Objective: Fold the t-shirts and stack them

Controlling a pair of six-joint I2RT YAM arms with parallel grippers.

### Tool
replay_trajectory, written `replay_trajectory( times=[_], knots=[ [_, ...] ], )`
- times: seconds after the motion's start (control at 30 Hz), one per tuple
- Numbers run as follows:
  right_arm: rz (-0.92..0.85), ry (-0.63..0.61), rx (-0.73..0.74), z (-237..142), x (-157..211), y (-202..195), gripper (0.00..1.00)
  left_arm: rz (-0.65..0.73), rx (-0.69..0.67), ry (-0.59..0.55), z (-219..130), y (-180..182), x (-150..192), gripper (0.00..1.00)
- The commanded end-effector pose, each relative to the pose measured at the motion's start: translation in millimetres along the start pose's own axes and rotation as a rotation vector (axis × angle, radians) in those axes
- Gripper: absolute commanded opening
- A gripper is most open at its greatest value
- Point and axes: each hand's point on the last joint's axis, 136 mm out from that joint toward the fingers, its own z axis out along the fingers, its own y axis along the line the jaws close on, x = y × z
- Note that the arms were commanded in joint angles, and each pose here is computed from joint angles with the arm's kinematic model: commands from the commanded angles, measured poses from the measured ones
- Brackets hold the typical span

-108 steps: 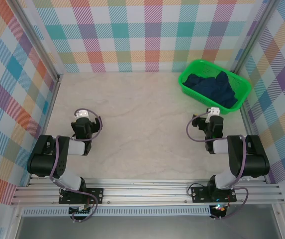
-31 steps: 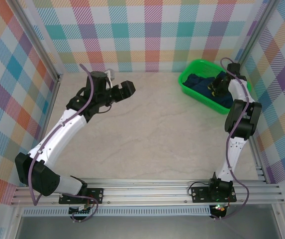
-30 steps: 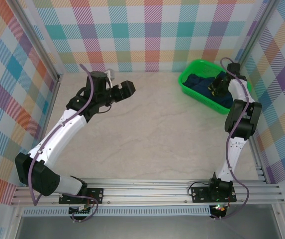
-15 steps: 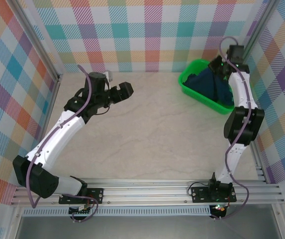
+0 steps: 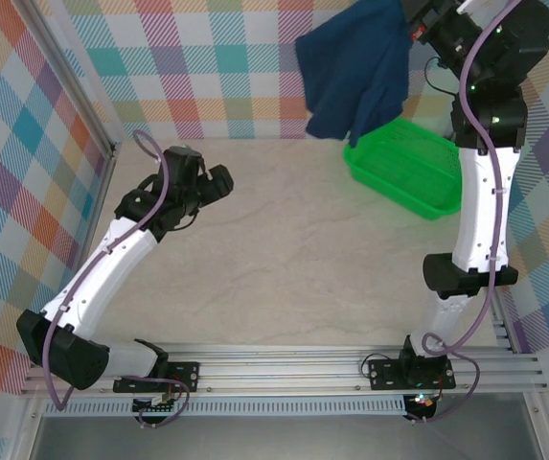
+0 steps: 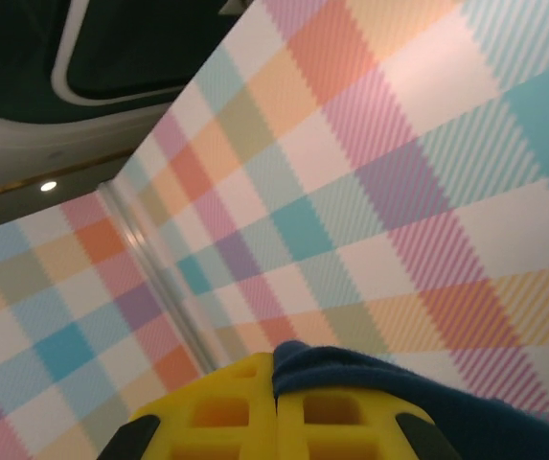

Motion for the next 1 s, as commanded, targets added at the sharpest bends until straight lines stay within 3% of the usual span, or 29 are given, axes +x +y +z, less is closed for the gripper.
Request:
replay_trajectory(
  times=[0.0,0.13,0.27,0.37,0.43,0.53,0.6,0.67,0.8,0.97],
  knots=[
    [0.142,0.225,-0.049,23.3,75.7,-3.5,0.00,-0.013,-0.194,-0.120,-32.1,39.1,-23.7,0.92],
    [0.254,0.498,0.020,17.5,196.2,-6.9,0.00,-0.011,-0.209,-0.163,-45.3,47.9,-29.2,0.93],
    [0.400,0.750,0.161,-34.3,342.3,-25.4,0.00,-0.011,-0.213,-0.132,-44.8,55.0,-16.8,0.93],
    [0.437,0.949,0.270,-89.5,429.9,-36.7,0.18,-0.008,-0.182,-0.057,-36.1,52.2,1.3,0.92],
    [0.444,1.049,0.348,-126.3,467.4,-47.5,0.23,-0.007,-0.150,0.009,-26.1,47.4,16.5,0.91],
    [0.429,1.116,0.446,-170.2,485.2,-61.1,0.35,-0.001,-0.111,0.120,-8.7,39.7,41.5,0.90],
    [0.354,1.106,0.516,-191.2,475.4,-70.8,0.46,0.009,-0.079,0.205,5.7,32.3,60.1,0.88],
    [0.293,1.072,0.623,-209.8,461.1,-88.2,0.50,0.011,-0.051,0.281,21.3,25.1,78.1,0.87],
    [0.384,1.012,0.879,-257.5,447.2,-139.7,0.49,0.009,-0.041,0.408,55.9,12.7,105.0,0.82],
    [0.463,1.038,0.940,-277.8,458.8,-158.5,0.47,0.048,-0.025,0.467,102.0,-16.0,106.9,0.80]
  ],
)
